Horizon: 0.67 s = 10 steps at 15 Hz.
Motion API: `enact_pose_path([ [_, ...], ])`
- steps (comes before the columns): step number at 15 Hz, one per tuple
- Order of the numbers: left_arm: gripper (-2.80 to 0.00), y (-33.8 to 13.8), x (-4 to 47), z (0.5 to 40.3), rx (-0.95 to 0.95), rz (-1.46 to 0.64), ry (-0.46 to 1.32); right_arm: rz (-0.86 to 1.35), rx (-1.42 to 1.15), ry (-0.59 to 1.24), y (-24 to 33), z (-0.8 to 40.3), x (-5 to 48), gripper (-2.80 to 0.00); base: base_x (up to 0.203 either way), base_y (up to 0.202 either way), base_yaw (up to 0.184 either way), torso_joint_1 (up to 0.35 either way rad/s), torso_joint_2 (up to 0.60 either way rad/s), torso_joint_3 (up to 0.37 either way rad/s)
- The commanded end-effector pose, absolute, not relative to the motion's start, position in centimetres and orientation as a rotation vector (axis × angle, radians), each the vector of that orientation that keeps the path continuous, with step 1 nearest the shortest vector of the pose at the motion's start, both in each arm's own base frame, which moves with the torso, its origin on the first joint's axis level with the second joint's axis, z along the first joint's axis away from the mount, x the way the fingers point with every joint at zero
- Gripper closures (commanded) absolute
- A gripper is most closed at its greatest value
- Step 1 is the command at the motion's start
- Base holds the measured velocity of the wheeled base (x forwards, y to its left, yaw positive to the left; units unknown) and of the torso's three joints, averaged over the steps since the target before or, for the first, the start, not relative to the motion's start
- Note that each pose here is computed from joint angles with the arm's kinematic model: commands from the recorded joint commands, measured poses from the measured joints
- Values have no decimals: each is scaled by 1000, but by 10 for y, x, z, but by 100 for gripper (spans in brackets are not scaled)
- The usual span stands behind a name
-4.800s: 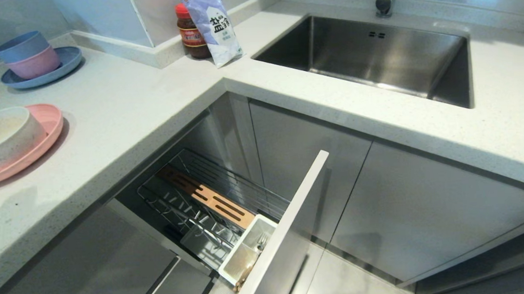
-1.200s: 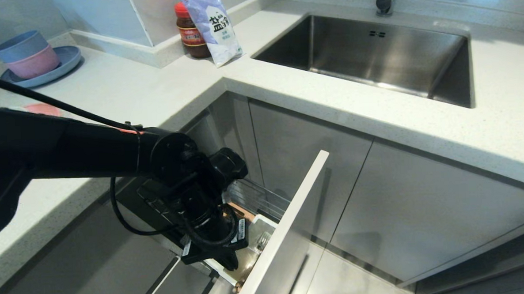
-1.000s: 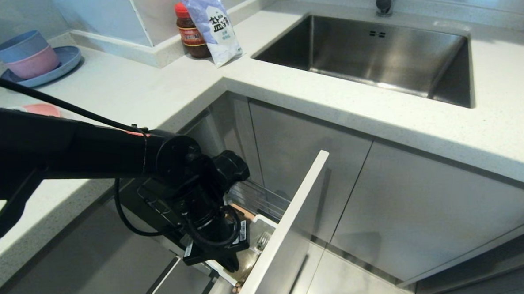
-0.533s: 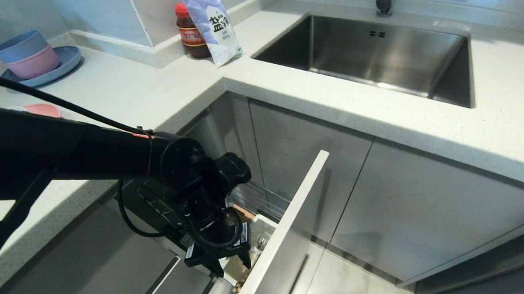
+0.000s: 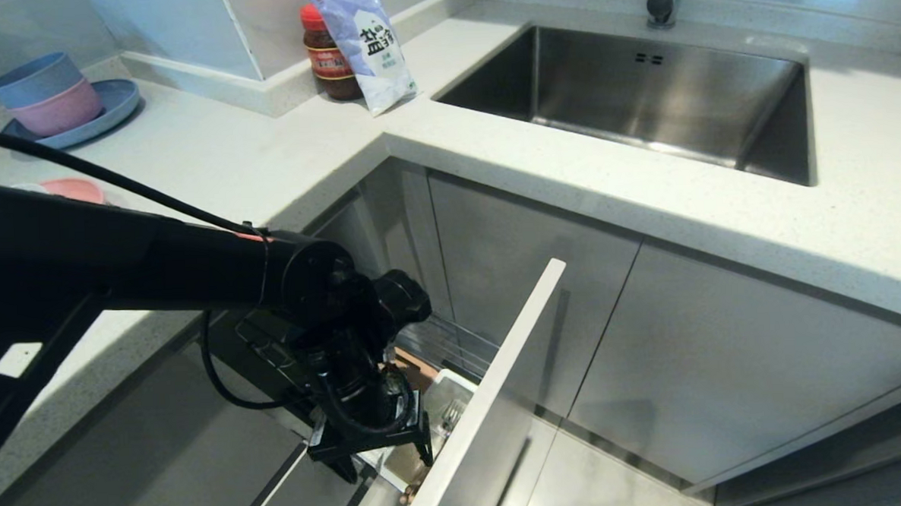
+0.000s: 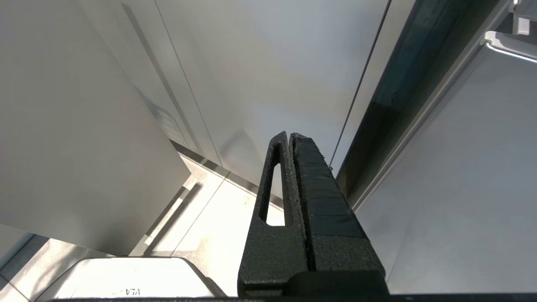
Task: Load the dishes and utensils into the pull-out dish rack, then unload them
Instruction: Take the chopsticks out of the cupboard
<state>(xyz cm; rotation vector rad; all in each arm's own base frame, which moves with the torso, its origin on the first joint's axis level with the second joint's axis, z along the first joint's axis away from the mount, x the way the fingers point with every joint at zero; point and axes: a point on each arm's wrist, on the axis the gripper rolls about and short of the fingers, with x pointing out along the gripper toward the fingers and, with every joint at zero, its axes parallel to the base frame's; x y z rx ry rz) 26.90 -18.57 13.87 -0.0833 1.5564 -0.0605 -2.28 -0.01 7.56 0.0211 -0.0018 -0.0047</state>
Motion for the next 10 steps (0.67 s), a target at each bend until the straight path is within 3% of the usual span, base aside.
enact_pose_path([
  [1, -280, -183, 269, 133, -45, -53, 1594, -5, 21, -3, 0, 75, -23, 0, 0, 0, 0, 0, 0, 0],
  [10, -280, -180, 272, 122, 29, -37, 1639, -5, 21, -3, 0, 75, -23, 0, 0, 0, 0, 0, 0, 0],
])
